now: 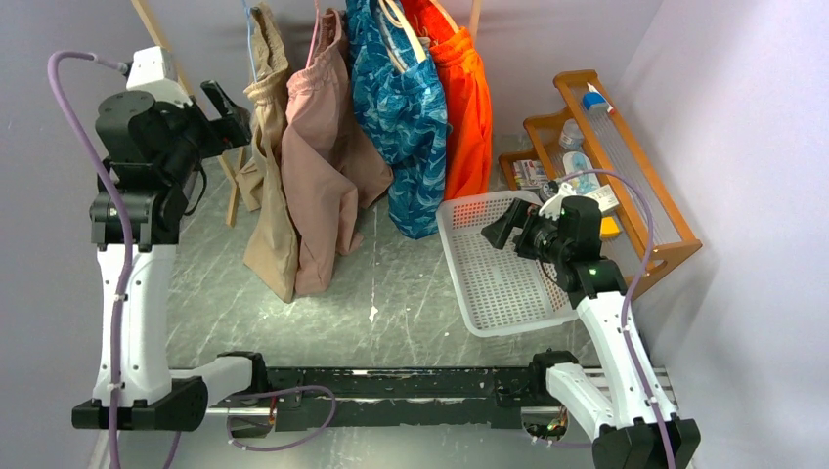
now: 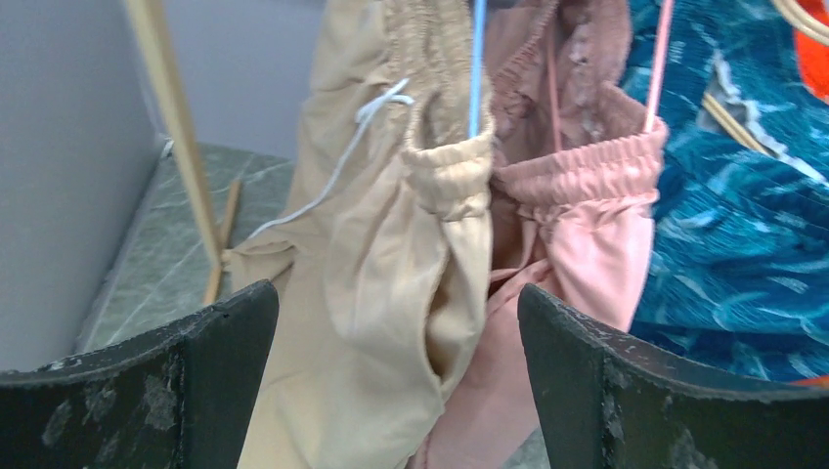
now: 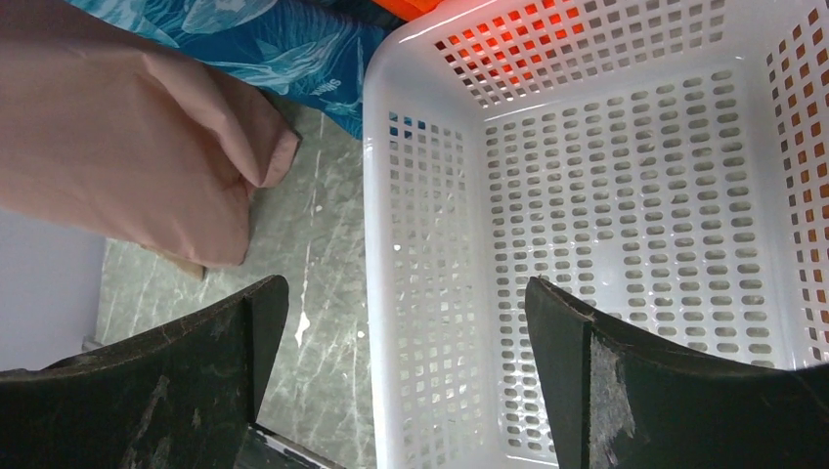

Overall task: Remove the shorts from the hanger
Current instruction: Pick up the hanger from the clothes rod.

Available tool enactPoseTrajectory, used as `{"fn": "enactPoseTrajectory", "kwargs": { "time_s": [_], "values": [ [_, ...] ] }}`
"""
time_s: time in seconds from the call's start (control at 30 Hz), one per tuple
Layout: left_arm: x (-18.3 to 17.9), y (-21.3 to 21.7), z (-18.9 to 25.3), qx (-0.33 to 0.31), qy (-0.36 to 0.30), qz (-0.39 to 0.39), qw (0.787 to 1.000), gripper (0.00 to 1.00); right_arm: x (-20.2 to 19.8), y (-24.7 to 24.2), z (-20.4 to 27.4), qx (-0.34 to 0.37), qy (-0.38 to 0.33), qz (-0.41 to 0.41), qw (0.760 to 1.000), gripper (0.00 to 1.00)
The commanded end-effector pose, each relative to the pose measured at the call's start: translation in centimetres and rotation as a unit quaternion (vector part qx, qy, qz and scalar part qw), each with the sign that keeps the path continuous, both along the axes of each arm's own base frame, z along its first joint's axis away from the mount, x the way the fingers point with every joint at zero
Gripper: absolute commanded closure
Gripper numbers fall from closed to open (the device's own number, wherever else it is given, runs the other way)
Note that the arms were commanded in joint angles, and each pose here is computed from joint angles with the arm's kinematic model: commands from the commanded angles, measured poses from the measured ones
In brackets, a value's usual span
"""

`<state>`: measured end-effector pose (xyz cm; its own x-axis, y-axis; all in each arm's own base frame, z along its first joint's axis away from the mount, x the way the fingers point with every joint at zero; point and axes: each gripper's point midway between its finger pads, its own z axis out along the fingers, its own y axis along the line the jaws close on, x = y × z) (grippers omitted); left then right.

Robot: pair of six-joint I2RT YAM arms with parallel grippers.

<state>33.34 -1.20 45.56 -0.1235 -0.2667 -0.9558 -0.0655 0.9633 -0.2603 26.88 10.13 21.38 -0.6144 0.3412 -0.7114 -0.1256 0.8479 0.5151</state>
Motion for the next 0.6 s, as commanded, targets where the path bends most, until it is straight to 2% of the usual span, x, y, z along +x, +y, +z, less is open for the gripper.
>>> {"fn": "enactPoseTrajectory", "kwargs": {
  "time_s": [0.0, 0.17, 0.2, 0.27, 0.4, 0.57],
  "values": [
    [1.3, -3.4, -0.3, -0.017, 0.020, -0.107, 0.994, 0.04, 0.1, -0.1, -0.5, -0.011, 0.011, 0.003, 1.000, 0.05],
    [4.0, -4.8, -1.5, -0.032, 0.047, -0.143, 0.988, 0.04, 0.2, 0.0, -1.0, -0.011, 0.027, 0.005, 1.000, 0.05],
    [4.4, -4.9, -1.9, -0.034, 0.051, -0.144, 0.988, 0.00, 0.2, 0.0, -1.0, -0.011, 0.027, 0.005, 1.000, 0.05],
    [5.2, -4.5, -2.6, -0.037, 0.058, -0.132, 0.989, 0.17, 0.2, 0.0, -1.1, -0.012, 0.026, 0.006, 1.000, 0.05],
    [6.4, -3.4, -3.8, -0.033, 0.058, -0.097, 0.993, 0.28, 0.3, -0.2, -1.3, -0.020, 0.029, 0.005, 0.999, 0.04],
    [8.0, -3.4, -4.7, -0.017, 0.062, -0.105, 0.992, 0.27, 0.4, -0.5, -2.0, -0.032, 0.042, 0.006, 0.999, 0.04]
  ]
}}
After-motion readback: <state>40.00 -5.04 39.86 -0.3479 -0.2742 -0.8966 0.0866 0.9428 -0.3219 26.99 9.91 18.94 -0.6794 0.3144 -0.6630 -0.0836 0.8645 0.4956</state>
